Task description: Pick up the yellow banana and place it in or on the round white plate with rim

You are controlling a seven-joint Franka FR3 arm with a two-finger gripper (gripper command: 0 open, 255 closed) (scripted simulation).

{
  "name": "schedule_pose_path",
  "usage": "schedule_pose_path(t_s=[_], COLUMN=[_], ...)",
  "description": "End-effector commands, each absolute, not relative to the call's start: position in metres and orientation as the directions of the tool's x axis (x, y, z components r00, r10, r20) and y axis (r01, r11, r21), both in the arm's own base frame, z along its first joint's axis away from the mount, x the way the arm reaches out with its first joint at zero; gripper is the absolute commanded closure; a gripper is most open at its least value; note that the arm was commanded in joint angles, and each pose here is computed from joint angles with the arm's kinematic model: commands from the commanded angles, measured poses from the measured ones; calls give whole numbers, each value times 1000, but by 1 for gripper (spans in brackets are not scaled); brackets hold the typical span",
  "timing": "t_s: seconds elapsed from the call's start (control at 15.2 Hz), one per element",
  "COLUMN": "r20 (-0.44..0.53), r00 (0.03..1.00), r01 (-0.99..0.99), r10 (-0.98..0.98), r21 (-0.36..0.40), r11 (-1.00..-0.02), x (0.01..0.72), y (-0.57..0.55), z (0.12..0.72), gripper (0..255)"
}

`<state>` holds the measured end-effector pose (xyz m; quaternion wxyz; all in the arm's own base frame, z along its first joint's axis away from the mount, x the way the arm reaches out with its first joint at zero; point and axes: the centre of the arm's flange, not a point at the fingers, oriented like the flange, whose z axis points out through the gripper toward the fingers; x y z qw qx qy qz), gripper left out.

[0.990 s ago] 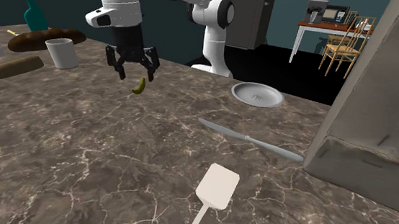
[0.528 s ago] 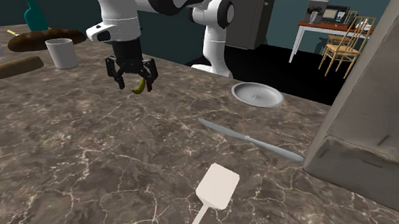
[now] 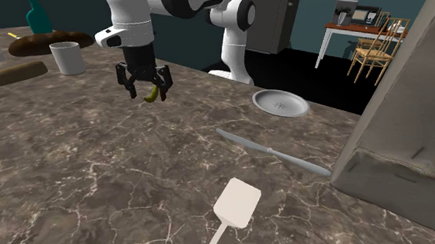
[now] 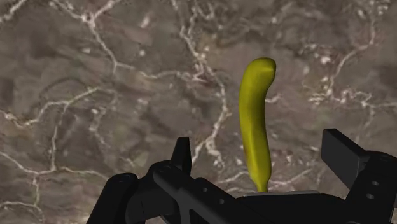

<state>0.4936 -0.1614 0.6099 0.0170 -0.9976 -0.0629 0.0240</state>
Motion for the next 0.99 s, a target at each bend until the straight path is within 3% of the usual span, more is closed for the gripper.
schedule_pose_path(t_s=[0.0,0.92], r20=[-46,-46], r00=[991,991], r01=[125,125], r10=[126,126], r21=[-37,-37], r11=[-992,-992], x=[494,494], y=[-161,-161], z=[610,636], gripper=[255,255])
